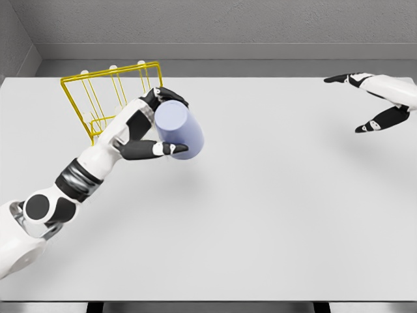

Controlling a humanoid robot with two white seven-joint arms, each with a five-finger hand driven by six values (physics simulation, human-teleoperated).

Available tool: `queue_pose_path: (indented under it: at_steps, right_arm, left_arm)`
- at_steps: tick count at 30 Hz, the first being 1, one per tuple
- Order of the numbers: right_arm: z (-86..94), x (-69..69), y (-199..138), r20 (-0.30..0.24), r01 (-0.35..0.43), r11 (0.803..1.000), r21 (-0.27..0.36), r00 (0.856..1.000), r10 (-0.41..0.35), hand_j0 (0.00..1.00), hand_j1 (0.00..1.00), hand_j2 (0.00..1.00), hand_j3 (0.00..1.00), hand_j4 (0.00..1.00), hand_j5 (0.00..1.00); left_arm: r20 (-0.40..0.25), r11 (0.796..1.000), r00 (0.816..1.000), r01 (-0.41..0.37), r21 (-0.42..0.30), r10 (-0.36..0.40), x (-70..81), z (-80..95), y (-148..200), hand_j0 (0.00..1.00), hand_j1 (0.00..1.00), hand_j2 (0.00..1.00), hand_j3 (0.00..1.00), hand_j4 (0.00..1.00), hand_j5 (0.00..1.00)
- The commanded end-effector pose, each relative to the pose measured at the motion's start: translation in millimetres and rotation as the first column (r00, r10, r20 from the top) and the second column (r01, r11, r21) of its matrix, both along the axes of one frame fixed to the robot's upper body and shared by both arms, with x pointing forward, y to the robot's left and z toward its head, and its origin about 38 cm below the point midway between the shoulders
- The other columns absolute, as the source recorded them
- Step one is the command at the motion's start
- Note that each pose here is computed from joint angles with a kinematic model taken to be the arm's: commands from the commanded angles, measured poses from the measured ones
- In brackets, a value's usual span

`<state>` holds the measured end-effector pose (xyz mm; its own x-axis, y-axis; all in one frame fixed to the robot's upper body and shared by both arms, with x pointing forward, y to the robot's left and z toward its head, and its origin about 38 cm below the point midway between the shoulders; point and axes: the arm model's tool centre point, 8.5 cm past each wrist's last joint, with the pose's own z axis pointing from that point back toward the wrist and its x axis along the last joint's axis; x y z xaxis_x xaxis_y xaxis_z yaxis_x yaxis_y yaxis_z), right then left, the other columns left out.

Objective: Place the cup on the cup holder with both arms

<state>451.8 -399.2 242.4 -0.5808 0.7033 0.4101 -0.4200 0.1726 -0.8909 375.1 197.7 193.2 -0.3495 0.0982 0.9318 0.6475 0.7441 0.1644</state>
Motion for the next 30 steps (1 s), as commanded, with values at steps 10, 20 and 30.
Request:
queue_pose_path:
  at_steps: [10,20,30]
  right_arm:
    - [0.9,0.1,-0.8,0.0,0.004,1.0,0.007,1.0,-0.004,1.0,1.0,1.0,1.0,1.0,1.0]
    - [2.5,-1.0,-4.5,0.001,0.01,1.0,0.0,1.0,-0.01,1.0,1.0,1.0,1.0,1.0,1.0]
    - [2.5,-1.0,-4.5,0.001,0.01,1.0,0.0,1.0,-0.01,1.0,1.0,1.0,1.0,1.0,1.0]
  left_arm:
    - [0.056,0.999,0.998,-0.033,0.021,0.032,11.4,28.0,21.2,0.32,0.32,0.32,0.32,0.32,0.32]
    - [0.099,0.998,0.993,-0.06,0.026,0.057,22.9,54.8,36.5,0.32,0.32,0.32,0.32,0.32,0.32]
    - [0.101,0.995,0.99,-0.1,0.026,0.097,28.2,62.3,52.4,0.32,0.32,0.32,0.32,0.32,0.32]
